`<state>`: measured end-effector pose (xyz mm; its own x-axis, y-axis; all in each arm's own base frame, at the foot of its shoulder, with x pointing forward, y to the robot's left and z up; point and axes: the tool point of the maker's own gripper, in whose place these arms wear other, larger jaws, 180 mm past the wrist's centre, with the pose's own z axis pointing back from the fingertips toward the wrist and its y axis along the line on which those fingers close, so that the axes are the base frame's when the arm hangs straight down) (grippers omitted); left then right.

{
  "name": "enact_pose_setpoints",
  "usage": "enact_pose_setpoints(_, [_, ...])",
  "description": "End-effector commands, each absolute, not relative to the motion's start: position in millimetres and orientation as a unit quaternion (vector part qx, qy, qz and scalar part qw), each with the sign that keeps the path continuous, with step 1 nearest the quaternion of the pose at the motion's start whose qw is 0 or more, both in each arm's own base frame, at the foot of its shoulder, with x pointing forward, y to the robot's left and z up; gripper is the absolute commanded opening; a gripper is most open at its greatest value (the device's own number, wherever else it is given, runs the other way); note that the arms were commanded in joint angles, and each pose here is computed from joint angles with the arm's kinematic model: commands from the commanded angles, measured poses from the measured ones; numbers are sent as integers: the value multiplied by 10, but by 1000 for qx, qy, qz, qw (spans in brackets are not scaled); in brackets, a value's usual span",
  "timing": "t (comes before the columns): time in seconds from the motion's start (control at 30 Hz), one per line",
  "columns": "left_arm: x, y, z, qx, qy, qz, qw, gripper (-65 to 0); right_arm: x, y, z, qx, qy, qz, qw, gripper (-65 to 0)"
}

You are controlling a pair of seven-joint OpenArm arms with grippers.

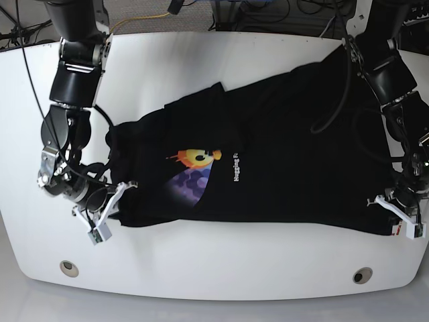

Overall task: Fold the T-shirt properly
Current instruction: 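Lift the shirt with both grippers, flip it and lay it down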

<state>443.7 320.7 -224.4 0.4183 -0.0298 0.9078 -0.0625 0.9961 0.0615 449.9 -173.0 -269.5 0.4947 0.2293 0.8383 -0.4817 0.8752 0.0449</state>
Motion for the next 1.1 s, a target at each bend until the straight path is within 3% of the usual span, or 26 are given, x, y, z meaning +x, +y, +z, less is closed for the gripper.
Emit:
enact_pose_setpoints(0.0, [4518,3250,-1718,63,-584,3,809,-650,4727,-1660,-2167,130,-513,231,817,-648])
enact_pose_setpoints(0.43, [4479,3225,26,114,-691,3,714,-650,5170,-1721,-500,4,-594,334,732,-644])
enact_pose_setpoints(0.6, [4397,3276,511,128,-723,6,679,-650,5170,-1855,55,-49,-603,348,716,-645])
enact_pose_setpoints(0.73, [4399,3264,506,128,-723,4,679,-650,5078,-1908,191,-50,-610,340,714,-645])
enact_pose_setpoints(1.07, [4345,3092,-451,125,-656,-26,744,-650,4724,-1854,-901,-8,-564,338,753,-645])
